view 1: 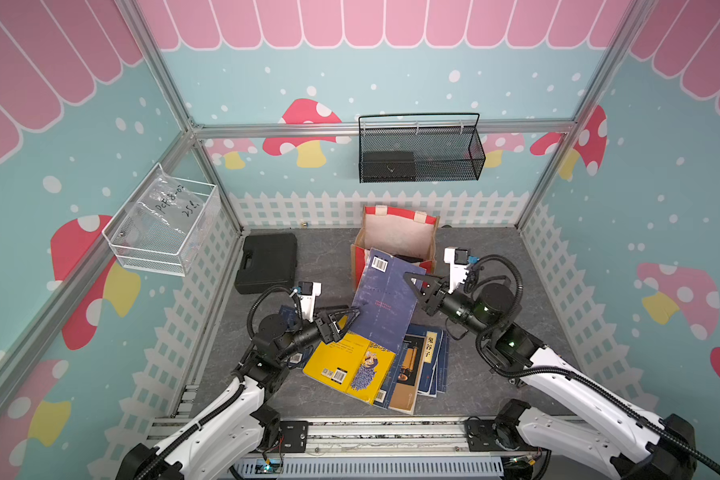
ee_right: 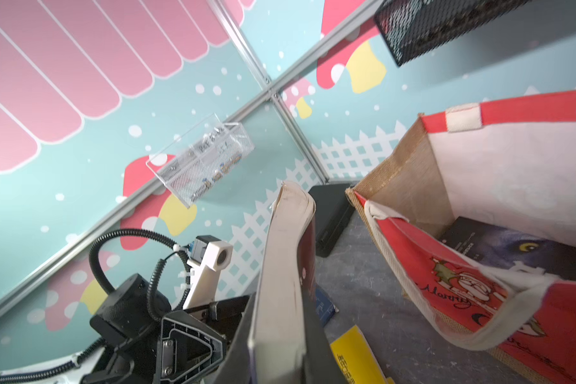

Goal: Put the books into the canvas bag
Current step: Pick up the book from the book.

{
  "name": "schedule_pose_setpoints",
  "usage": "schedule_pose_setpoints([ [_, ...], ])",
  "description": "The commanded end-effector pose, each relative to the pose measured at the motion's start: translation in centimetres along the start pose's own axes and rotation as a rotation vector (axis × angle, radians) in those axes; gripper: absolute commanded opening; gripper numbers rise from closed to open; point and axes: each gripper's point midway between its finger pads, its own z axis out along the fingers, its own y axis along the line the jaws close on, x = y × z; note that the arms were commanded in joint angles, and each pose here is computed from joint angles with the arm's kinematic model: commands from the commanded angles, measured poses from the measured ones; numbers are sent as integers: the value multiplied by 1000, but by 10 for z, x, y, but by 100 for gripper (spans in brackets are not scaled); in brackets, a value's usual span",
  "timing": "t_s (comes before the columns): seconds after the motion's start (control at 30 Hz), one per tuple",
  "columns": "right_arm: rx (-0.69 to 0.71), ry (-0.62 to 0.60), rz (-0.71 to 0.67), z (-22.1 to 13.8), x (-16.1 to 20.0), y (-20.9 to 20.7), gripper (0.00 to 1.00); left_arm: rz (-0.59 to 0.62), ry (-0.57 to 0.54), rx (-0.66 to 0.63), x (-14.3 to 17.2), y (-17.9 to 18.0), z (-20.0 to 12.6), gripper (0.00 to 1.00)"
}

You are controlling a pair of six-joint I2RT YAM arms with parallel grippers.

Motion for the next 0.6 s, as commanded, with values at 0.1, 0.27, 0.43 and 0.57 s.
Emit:
schedule_pose_setpoints([
  [0.1, -31, -224, 99, -20, -46, 11, 0, -5, -29, 275, -15, -56, 24, 79],
  [0.27, 18, -235, 100, -21, -41, -1, 0, -40, -25, 361, -18, -67, 40, 25],
  [0.43, 99, -192, 27, -22, -34, -14, 0, -57, -6, 370, -18, -65, 44, 0],
  [0.57, 101, -90, -80, -20, -33, -14, 12, -63, 83, 322, -18, -61, 46, 0],
])
